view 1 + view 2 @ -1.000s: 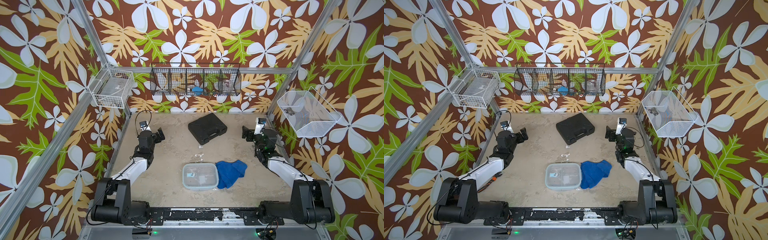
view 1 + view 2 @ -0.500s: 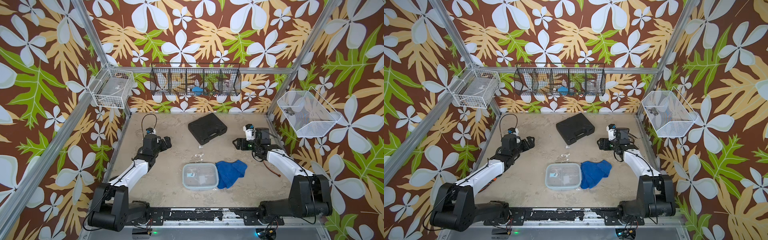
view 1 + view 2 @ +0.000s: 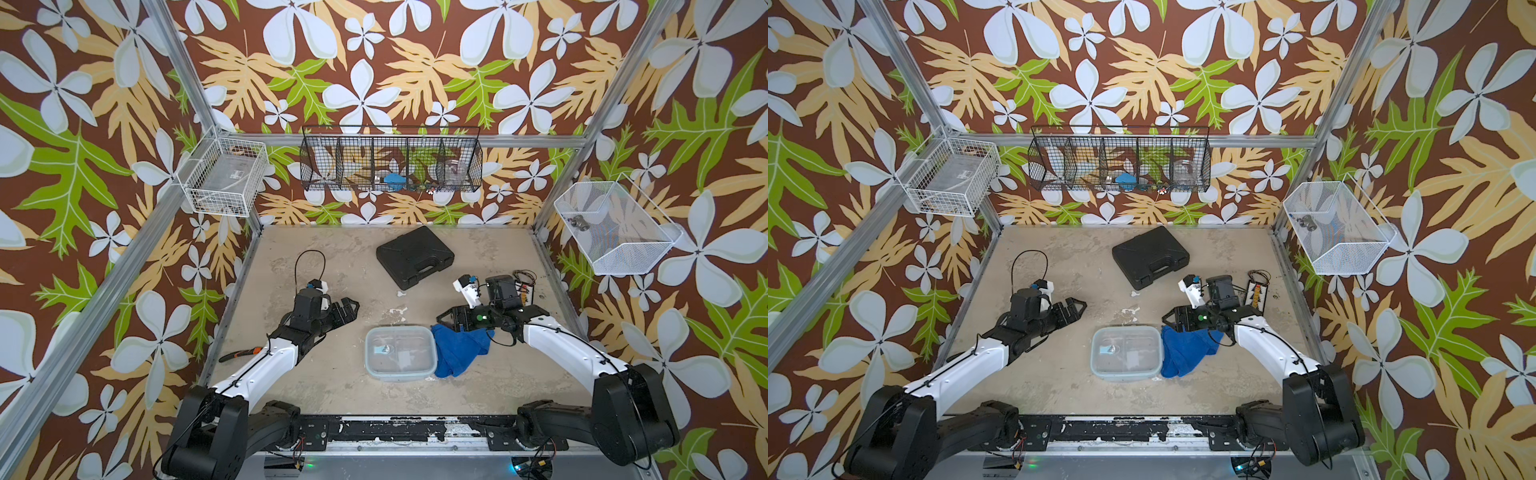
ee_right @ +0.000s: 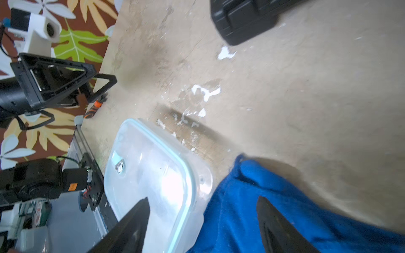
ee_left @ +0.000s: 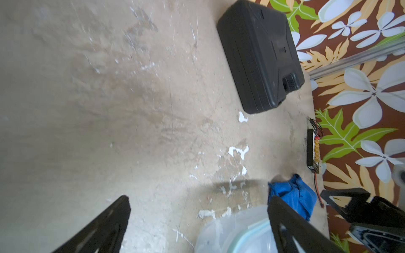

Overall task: Wipe the insides of the lunch boxes
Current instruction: Move the lunch box to the center of the board.

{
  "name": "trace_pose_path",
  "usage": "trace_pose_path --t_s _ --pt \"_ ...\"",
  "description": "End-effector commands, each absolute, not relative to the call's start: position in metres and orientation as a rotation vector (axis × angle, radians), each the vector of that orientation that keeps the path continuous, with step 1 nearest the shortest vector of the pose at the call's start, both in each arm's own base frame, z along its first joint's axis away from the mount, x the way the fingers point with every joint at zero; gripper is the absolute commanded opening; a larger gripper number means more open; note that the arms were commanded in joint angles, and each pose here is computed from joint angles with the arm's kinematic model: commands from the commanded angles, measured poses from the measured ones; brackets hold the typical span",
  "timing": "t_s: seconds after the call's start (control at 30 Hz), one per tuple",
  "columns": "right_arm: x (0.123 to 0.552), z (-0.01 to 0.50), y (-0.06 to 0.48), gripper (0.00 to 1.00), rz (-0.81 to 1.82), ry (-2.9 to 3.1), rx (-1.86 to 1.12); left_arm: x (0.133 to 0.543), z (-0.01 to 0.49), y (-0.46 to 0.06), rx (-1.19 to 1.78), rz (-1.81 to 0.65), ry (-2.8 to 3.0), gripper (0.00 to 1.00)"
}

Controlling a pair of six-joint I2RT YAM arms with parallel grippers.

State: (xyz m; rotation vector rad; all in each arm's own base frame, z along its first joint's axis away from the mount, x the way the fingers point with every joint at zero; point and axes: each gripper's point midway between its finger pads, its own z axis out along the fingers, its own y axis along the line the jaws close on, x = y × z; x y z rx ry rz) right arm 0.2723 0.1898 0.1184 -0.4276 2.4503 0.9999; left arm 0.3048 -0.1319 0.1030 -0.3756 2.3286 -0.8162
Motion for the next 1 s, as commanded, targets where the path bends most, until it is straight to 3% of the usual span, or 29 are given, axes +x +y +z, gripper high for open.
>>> trace_pose_path --t_s 0.0,0.3,0.97 --pt "0.255 0.113 0.198 0.80 1.036 2.505 -0.430 0.285 0.096 -0.142 -0.421 -0.911 2.384 1.00" --pt "0.225 0.106 0.198 0.79 1.139 2.554 -0.394 0.242 0.088 -0.155 -0.466 -1.039 2.391 1.00" --pt "0.202 0.083 0.219 0.78 1.262 2.642 -0.352 0.226 0.076 -0.200 -0.402 -1.188 2.441 1.00"
